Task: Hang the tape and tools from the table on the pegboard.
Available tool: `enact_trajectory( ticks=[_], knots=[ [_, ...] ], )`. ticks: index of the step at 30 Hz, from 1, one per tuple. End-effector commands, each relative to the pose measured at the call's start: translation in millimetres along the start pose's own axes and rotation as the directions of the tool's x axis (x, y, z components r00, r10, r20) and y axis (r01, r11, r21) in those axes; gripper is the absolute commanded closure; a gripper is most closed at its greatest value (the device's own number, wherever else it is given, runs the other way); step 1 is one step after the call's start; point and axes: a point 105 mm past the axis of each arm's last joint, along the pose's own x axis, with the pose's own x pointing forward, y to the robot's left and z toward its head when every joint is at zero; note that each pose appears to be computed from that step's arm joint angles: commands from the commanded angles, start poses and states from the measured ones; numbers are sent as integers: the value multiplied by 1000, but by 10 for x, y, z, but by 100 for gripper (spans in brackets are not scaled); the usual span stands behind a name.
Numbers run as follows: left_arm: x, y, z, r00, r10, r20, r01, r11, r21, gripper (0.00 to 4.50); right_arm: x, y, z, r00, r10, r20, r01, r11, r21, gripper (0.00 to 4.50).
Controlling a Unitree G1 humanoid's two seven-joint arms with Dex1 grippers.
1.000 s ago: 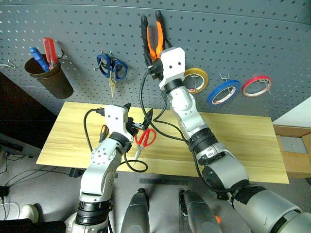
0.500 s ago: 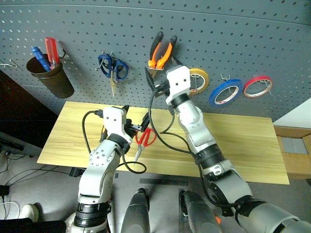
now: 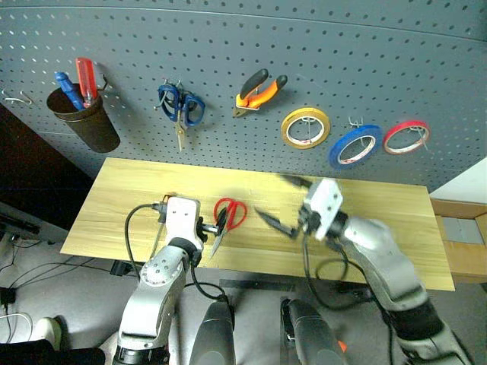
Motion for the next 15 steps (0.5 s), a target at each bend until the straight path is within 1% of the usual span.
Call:
enact_trajectory(
  ticks=[1, 3, 6, 10, 13, 15],
  knots=[
    [21, -63, -153, 996, 15, -84, -16, 1000, -1, 0, -204, 227, 37, 988, 153, 36, -153, 988, -13, 1],
    [35, -81, -310, 987, 4, -162, -5, 1000, -9, 0, -280, 258, -37, 984, 177, 27, -176, 984, -9, 1],
    [57, -46, -457, 970, 20, -241, -18, 1000, 11, 0, -298, 276, -66, 978, 206, 28, -205, 978, -37, 1],
    [90, 74, -501, 956, 83, -280, -71, 996, 53, 0, -224, 276, 9, 973, 221, 65, -217, 974, -64, 1],
    [92, 108, -536, 949, 89, -301, -70, 995, 74, 0, -179, 335, 57, 963, 257, 85, -249, 964, -91, 1],
    [109, 52, -603, 943, 60, -328, -38, 997, 74, 0, -187, 361, 53, 957, 277, 88, -269, 959, -93, 1]
  ],
)
